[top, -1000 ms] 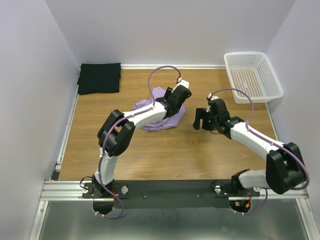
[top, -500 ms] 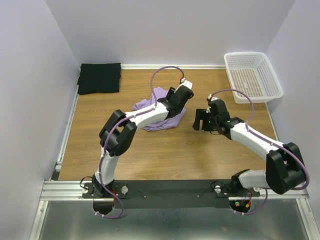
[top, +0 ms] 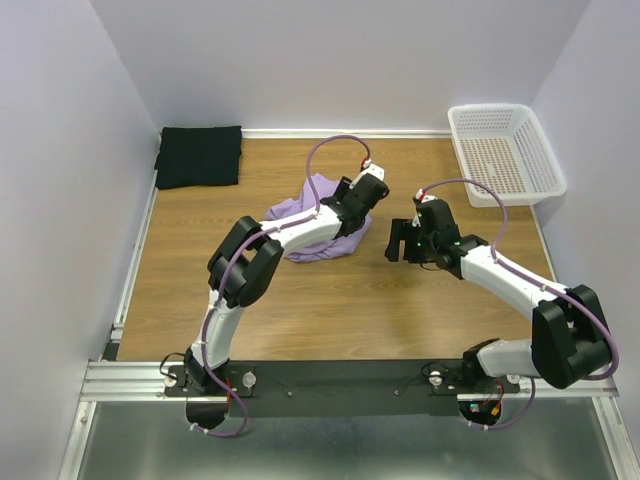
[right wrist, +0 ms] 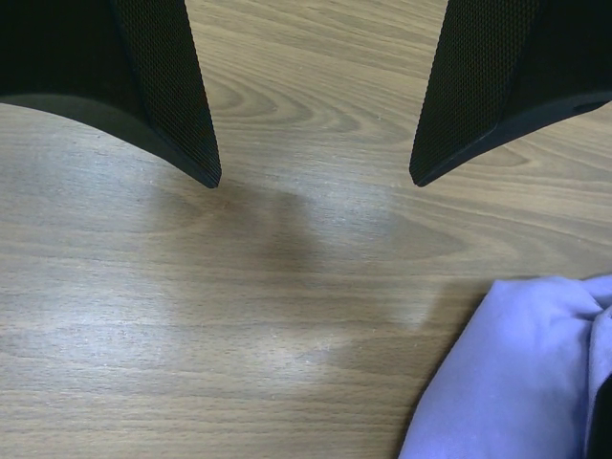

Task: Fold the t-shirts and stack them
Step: Flatten the tshirt out

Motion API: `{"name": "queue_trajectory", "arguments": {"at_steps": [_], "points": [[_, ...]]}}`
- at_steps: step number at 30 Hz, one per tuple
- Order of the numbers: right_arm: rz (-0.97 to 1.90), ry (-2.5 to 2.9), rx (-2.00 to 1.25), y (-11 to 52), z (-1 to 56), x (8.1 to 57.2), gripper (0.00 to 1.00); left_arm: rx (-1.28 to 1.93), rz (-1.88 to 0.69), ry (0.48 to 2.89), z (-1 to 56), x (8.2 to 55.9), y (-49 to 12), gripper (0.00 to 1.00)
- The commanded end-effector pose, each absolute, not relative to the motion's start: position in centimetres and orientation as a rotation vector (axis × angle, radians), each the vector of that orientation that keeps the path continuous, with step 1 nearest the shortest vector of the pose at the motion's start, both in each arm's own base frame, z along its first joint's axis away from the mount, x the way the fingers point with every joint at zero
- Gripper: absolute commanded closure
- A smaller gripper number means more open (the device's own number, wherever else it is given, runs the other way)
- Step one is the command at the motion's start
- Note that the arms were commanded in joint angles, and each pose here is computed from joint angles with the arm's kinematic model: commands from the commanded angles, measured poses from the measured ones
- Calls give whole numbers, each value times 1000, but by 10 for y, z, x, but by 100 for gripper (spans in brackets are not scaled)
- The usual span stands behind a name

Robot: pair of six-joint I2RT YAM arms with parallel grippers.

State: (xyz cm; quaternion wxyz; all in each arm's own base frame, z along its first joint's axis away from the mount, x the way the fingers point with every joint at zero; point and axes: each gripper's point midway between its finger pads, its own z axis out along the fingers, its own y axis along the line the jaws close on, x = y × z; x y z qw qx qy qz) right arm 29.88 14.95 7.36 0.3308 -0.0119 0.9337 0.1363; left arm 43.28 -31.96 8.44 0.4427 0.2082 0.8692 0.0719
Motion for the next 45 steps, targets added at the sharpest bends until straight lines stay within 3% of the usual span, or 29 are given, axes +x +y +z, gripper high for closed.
{"name": "queue_trajectory", "arguments": {"at_steps": [1, 12, 22, 27, 33, 40, 45], "points": [[373, 2436, -18, 151, 73, 300, 13, 431, 187, 2101, 116, 443, -308, 42], [416, 2449, -30, 158, 73, 299, 13, 392, 189, 2083, 124, 448, -288, 51], [425, 2453, -26, 159, 72, 298, 13, 467, 40, 2054, 131, 444, -309, 100], [435, 2432, -33, 162, 80, 304, 13, 427, 28, 1977, 189, 435, -294, 100], [466, 2374, -68, 174, 104, 325, 13, 250, 57, 1868, 293, 381, -219, 100], [618, 2330, -175, 211, 117, 355, 13, 45, 21, 1799, 319, 320, -147, 100], [701, 2360, -198, 234, 95, 376, 13, -105, -13, 1756, 318, 291, -107, 100]]}}
